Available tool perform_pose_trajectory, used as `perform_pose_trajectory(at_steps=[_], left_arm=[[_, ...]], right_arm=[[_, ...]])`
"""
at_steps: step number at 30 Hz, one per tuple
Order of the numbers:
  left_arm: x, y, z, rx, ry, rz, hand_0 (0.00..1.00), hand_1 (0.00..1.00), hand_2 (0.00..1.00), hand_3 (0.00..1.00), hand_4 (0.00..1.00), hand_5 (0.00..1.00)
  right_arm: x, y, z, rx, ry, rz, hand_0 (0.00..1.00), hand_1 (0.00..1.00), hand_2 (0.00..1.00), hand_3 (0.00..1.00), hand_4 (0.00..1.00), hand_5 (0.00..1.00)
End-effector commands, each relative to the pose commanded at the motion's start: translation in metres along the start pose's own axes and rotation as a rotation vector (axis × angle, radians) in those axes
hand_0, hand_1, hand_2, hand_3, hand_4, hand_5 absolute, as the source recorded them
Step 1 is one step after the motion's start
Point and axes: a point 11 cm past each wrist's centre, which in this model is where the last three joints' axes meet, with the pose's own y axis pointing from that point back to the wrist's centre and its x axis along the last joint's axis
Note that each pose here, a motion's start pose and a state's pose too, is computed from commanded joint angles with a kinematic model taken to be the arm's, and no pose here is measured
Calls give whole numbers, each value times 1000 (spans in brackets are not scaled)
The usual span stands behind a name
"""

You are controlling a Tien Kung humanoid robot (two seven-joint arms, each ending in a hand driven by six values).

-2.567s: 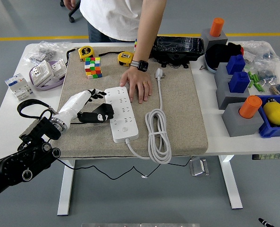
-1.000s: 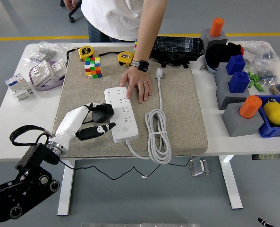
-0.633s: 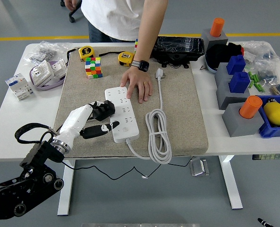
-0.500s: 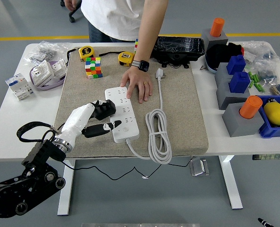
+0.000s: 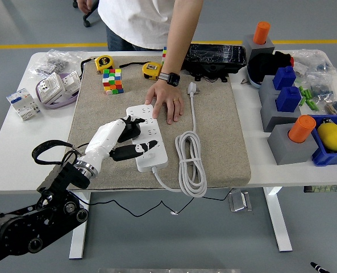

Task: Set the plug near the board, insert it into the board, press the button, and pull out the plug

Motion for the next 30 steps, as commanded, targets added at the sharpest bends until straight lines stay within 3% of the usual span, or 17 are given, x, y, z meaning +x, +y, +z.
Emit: perform_pose_trajectory(at_steps=[30], left_arm=[[-2,-4,12,-28,2,-13,733,784,768,769,911,715]], right_arm=[[0,0,-1,5,-2,1,599,642,641,552,949,495]])
